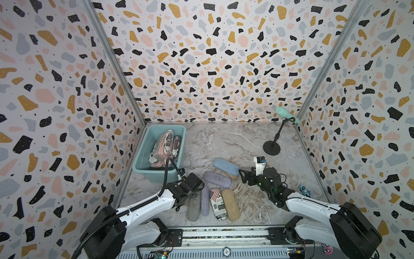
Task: Put the glasses cases into the storage boxes
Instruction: Pick up the glasses case at the center of the board.
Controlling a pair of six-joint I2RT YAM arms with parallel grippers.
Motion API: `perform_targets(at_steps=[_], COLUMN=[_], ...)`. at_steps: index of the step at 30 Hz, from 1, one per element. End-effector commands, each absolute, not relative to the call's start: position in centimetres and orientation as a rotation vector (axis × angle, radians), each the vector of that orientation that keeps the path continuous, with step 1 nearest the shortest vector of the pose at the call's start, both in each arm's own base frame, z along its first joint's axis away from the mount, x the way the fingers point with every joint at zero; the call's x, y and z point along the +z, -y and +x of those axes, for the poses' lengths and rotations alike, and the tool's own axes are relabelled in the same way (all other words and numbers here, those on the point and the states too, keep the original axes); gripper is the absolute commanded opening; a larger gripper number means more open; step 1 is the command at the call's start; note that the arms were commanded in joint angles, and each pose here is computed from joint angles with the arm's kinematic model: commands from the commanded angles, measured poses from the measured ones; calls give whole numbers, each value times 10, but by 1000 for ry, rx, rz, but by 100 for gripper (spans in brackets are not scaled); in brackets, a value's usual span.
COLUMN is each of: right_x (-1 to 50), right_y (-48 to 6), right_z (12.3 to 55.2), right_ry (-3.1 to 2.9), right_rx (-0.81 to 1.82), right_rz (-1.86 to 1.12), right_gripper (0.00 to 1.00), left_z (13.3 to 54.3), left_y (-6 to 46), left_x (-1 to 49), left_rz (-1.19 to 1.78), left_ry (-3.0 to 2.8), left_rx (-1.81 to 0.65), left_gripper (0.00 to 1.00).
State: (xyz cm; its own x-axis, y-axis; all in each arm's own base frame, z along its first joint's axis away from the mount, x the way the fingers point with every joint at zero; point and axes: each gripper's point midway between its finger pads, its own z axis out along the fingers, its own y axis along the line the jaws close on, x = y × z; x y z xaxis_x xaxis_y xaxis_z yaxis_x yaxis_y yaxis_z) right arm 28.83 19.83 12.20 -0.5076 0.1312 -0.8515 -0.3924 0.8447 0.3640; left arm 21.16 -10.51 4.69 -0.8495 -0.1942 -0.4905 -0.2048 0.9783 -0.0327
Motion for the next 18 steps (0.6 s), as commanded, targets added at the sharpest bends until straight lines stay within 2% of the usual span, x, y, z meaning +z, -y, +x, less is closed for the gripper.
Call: perform_targets(at_steps=[1,14,18], right_x=[141,142,141], right_y=[-203,-202,-202], right_z=[291,291,291], right_ry=[-1960,-1959,-1963], right_rx=[677,674,674], right_rz=[-192,-185,-185], right_gripper=[91,92,92], left_z=[222,220,220], left_y=[102,105,117], left_x=[58,33,24], left_rz=[-319,-248,-185], left_ry=[-2540,-2597,-2639], left_rx=[44,97,52], left_gripper=[77,80,76])
